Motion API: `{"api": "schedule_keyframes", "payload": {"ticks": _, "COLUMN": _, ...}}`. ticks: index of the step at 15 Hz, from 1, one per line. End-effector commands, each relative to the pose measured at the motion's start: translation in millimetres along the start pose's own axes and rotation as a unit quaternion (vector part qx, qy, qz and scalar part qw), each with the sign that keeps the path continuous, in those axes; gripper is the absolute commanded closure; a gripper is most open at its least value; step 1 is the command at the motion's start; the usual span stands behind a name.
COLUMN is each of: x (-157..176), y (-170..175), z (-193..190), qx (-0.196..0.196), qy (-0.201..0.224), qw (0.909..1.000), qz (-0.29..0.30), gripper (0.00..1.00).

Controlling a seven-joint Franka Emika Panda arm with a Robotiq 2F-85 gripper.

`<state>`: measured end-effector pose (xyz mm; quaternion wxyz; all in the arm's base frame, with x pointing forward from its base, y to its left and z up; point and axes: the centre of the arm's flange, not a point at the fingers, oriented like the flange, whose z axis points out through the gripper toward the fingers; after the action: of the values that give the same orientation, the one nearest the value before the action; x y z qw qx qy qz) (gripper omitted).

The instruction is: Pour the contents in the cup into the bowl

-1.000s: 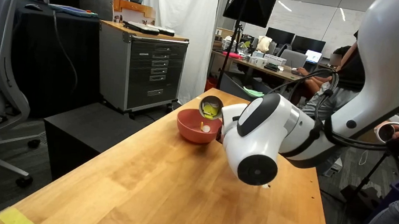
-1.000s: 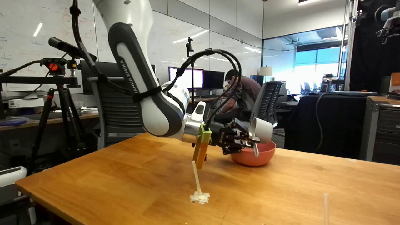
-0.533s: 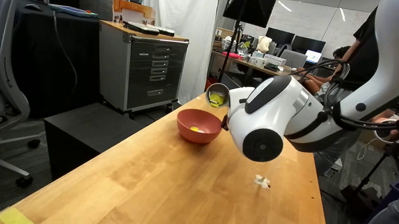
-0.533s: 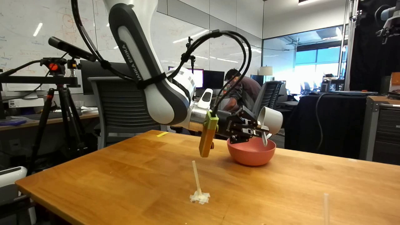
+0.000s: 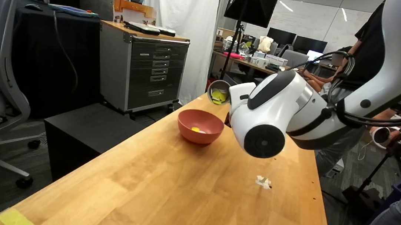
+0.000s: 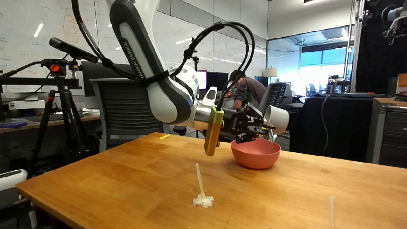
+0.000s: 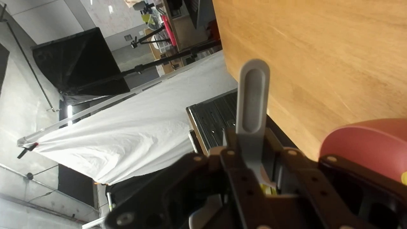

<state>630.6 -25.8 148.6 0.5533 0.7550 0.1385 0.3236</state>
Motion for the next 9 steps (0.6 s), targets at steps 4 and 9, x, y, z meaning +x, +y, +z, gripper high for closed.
{"api": "schedule_keyframes", "payload": {"ticks": 4, "x": 1.8, "y": 11.9, "z": -0.6, "qx": -0.038, "qy": 0.003, "qw": 0.9982, "qz": -0.045, "gripper": 0.88}}
{"api": "schedule_keyframes", "payload": {"ticks": 9, "x": 3.3, "y": 11.0, "z": -2.4, "qx": -0.056, "qy": 0.004, "qw": 0.9962, "qz": -0.067, "gripper": 0.88}}
